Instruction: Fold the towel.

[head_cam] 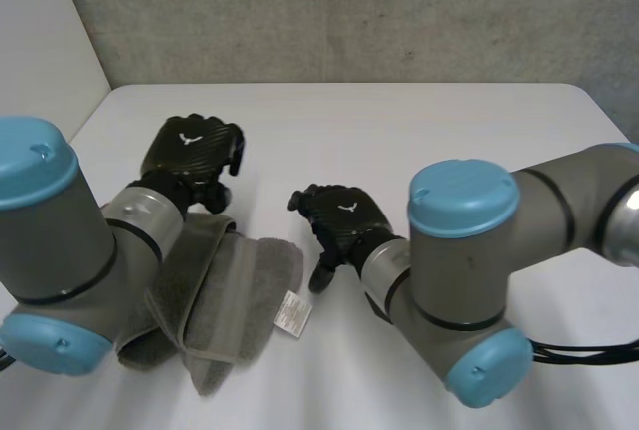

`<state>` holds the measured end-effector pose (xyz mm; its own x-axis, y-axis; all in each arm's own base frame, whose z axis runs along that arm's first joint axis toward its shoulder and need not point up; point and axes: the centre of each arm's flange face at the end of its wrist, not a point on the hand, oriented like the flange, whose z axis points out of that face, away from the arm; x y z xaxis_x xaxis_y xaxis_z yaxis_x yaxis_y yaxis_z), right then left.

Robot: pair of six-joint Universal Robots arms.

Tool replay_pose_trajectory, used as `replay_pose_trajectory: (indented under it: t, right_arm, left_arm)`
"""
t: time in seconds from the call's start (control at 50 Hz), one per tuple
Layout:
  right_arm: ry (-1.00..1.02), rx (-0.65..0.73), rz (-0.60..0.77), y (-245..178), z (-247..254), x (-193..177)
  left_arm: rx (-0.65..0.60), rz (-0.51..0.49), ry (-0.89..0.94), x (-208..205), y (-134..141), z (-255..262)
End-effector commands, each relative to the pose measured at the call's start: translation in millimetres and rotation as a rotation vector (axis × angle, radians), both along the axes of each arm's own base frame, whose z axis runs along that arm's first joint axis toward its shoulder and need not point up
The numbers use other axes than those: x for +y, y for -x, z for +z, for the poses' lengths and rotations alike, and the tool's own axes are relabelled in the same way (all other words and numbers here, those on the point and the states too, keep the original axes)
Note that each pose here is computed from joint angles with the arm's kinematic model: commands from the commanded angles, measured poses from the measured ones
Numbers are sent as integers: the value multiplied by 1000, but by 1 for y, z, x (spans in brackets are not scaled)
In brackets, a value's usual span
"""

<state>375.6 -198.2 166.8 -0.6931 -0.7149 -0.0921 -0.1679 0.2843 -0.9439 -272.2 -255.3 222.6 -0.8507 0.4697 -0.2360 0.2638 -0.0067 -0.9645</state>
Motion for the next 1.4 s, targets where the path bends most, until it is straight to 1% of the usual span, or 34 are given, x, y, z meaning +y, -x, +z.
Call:
replay_pose_trajectory:
  t: [0.02, 0.04, 0.1, 0.24, 0.34, 0.38, 0.44, 0.48, 0.5, 0.54, 0.56, 0.6, 0.62, 0.64, 0.66, 0.7, 0.72, 0.76, 0.78, 0.82, 0.92, 1.1, 1.16, 1.3, 1.32, 1.34, 1.38, 1.4]
  right_arm:
    - [-39, 3, 30, -20, -24, 5]
    - [-43, 10, 43, -23, -29, 7]
    - [-44, 17, 60, -31, -38, 12]
    - [-10, 48, 83, -38, -46, 12]
    - [26, 47, 48, -36, -36, 4]
    - [62, 32, 15, -32, -18, 2]
    - [86, 25, -1, -29, -7, 0]
    - [123, 39, -51, -16, 4, -18]
    - [123, 39, -51, -15, 4, -18]
    - [163, 80, -120, 10, 16, -43]
    - [163, 81, -121, 10, 16, -43]
    - [198, 139, -190, 39, 23, -67]
    - [198, 139, -191, 39, 23, -67]
    - [208, 170, -226, 55, 23, -81]
    - [208, 170, -226, 55, 23, -81]
    - [217, 233, -307, 88, 21, -108]
    - [217, 234, -307, 88, 21, -108]
    - [227, 281, -384, 118, 20, -132]
    - [227, 282, -385, 119, 20, -132]
    - [234, 313, -449, 145, 21, -152]
    - [239, 354, -494, 165, 18, -167]
    - [218, 398, -475, 165, 12, -162]
    - [213, 404, -478, 165, 13, -158]
    - [264, 382, -466, 167, 37, -128]
    - [285, 374, -449, 164, 41, -120]
    - [286, 374, -449, 164, 41, -120]
    - [326, 397, -399, 155, 43, -101]
    - [326, 397, -399, 155, 43, -101]
  left_arm:
    - [-181, 65, -48, -23, -26, -22]
    - [-207, 78, -59, -27, -31, -27]
    - [-233, 94, -80, -32, -37, -35]
    - [-247, 121, -112, -40, -46, -46]
    - [-250, 122, -120, -41, -46, -49]
    - [-245, 108, -113, -39, -42, -47]
    - [-241, 100, -107, -38, -40, -46]
    - [-227, 67, -92, -33, -29, -42]
    - [-227, 67, -92, -33, -29, -42]
    - [-205, 18, -75, -21, -12, -37]
    - [-205, 17, -75, -21, -12, -37]
    - [-168, -3, -76, -14, -5, -32]
    - [-167, -4, -76, -14, -5, -32]
    - [-142, -8, -72, -11, -3, -26]
    - [-141, -8, -72, -11, -3, -26]
    - [-79, -2, -59, -6, -3, -12]
    - [-79, -2, -59, -6, -3, -12]
    - [-27, 3, -65, -3, -4, -5]
    - [-27, 3, -65, -3, -4, -5]
    - [7, -7, -76, 1, -1, -3]
    - [9, -35, -86, 8, 6, -5]
    - [-6, -45, -110, 9, 10, -17]
    - [-15, -60, -126, 10, 16, -25]
    - [-37, -99, -161, 18, 28, -43]
    - [-36, -110, -157, 20, 32, -45]
    - [-36, -110, -157, 20, 32, -45]
    - [-39, -118, -148, 21, 37, -52]
    - [-39, -118, -148, 21, 37, -52]
